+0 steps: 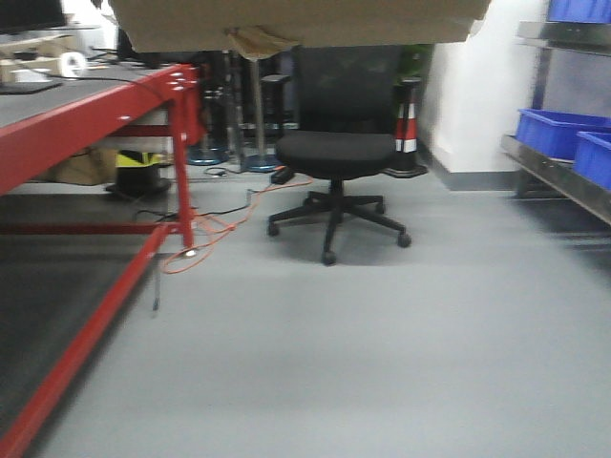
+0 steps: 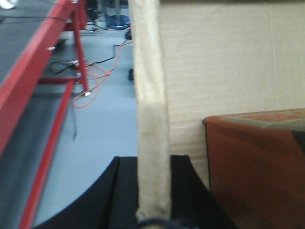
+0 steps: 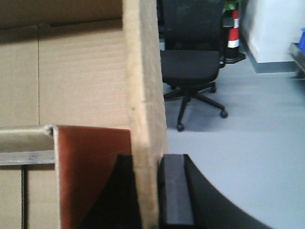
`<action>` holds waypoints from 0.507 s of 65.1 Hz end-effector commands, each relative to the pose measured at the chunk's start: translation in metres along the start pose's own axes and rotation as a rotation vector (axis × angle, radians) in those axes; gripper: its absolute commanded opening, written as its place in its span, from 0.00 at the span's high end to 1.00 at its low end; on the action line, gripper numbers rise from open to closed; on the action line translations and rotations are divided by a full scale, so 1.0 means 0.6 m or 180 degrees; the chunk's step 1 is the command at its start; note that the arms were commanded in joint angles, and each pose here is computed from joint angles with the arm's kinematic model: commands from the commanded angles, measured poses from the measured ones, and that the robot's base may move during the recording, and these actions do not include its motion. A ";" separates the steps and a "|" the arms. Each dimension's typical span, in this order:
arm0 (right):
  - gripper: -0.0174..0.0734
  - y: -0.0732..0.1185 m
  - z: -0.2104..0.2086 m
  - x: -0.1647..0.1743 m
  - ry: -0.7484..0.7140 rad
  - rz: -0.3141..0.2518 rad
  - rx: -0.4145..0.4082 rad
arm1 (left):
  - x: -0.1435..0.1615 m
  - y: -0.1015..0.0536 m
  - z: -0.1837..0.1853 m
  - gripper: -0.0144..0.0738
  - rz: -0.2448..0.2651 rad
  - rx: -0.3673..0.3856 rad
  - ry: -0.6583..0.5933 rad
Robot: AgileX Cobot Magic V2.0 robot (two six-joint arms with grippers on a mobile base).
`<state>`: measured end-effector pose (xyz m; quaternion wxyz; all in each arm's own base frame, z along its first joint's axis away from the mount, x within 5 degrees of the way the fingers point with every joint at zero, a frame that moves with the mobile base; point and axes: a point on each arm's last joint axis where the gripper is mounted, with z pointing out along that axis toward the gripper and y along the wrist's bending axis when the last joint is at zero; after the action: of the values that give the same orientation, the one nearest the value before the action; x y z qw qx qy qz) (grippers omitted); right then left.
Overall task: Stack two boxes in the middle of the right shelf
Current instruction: 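Carry the boxes in both grippers while driving to the steel shelf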
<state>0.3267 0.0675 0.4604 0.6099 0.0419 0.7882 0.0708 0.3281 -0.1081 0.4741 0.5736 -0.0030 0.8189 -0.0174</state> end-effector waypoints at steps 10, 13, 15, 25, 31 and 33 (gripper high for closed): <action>0.98 -0.001 -0.014 -0.025 -0.0304 -0.0038 -0.0070 | -0.017 0.006 -0.015 0.96 0.0018 0.0007 -0.0191; 0.98 0.000 -0.014 -0.026 -0.0308 -0.0038 -0.0073 | -0.017 0.006 -0.015 0.96 0.0018 0.0007 -0.0191; 0.98 0.000 -0.014 -0.026 -0.0308 -0.0038 -0.0073 | -0.017 0.006 -0.015 0.96 0.0018 0.0007 -0.0191; 0.98 0.000 -0.014 -0.026 -0.0308 -0.0038 -0.0073 | -0.017 0.006 -0.015 0.96 0.0018 0.0007 -0.0191; 0.98 0.000 -0.014 -0.026 -0.0308 -0.0038 -0.0073 | -0.017 0.006 -0.015 0.96 0.0018 0.0007 -0.0191; 0.98 0.000 -0.014 -0.026 -0.0308 -0.0038 -0.0073 | -0.017 0.006 -0.015 0.96 0.0018 0.0007 -0.0191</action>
<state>0.3281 0.0683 0.4601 0.6126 0.0402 0.7861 0.0727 0.3285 -0.1066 0.4742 0.5743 -0.0041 0.8185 -0.0145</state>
